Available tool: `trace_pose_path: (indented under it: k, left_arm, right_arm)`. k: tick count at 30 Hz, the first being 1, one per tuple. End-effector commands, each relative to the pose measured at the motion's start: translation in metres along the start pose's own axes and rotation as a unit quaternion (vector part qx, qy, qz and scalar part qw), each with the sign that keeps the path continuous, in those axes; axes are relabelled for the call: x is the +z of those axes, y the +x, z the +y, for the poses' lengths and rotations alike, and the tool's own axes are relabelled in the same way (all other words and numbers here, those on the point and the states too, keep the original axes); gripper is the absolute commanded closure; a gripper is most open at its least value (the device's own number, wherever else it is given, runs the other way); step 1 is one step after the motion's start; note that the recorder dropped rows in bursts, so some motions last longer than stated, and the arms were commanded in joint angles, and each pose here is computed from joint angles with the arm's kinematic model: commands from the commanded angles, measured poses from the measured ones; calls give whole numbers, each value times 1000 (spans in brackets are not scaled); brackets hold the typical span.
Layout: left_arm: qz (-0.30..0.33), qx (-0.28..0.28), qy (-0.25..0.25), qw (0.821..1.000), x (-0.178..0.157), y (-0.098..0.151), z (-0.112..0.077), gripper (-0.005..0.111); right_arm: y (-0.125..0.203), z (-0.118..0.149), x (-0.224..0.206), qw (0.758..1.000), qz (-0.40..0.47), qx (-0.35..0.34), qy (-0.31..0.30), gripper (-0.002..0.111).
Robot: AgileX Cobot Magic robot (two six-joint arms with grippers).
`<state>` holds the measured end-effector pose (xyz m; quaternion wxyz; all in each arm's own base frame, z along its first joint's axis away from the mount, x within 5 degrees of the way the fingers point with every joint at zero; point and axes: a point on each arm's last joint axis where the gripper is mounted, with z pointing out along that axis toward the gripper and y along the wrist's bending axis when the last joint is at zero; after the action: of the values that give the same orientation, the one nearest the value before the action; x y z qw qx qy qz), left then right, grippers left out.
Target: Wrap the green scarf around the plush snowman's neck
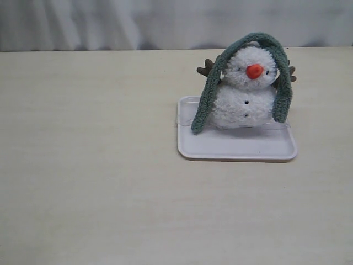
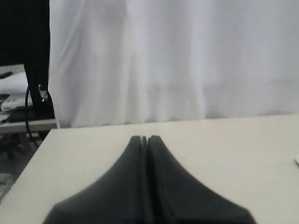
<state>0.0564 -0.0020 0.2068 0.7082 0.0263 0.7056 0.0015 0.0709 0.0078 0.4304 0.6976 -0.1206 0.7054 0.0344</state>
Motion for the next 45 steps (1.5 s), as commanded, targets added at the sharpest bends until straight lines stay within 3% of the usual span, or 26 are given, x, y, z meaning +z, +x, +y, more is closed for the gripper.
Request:
trace_pose_path:
  k: [1, 4, 27, 29, 30, 32, 34, 36, 37, 39, 42, 45]
  left_arm:
    - [75, 9, 0, 997, -1, 15, 0, 107]
    - [119, 22, -1, 993, -3, 23, 0, 107]
    - [110, 26, -2, 994, -2, 21, 1, 107]
    - [110, 26, -2, 994, -2, 21, 1, 107]
    - [110, 26, -2, 994, -2, 21, 1, 107]
    - [110, 26, -2, 994, -2, 21, 1, 107]
    - [110, 26, -2, 994, -2, 21, 1, 107]
    - [110, 26, -2, 994, -2, 21, 1, 107]
    - [110, 26, -2, 994, -2, 21, 1, 107]
    - [110, 26, -2, 994, -2, 21, 1, 107]
    - [110, 26, -2, 994, -2, 21, 1, 107]
    - [110, 26, -2, 994, -2, 21, 1, 107]
  right_arm:
    - [0, 0, -1, 1000, -5, 1, -3, 81]
    - [0, 0, -1, 1000, -5, 1, -3, 81]
    - [0, 0, -1, 1000, -5, 1, -3, 81]
    - [-7, 4, -1, 999, -45, 3, -21, 81]
    - [-7, 4, -1, 999, -47, 10, -23, 81]
    - [-5, 8, -1, 994, -32, 96, -49, 81]
    - [4, 14, 5, 993, 30, 99, -63, 86]
    - [19, 20, 38, 986, 162, 28, -22, 102]
    - [24, 25, 53, 979, 204, 18, -14, 103]
    - [31, 36, 92, 956, 294, -14, 12, 96]
    - [24, 45, 163, 928, 366, -44, 57, 64]
    - [24, 39, 215, 904, 422, -26, 67, 57]
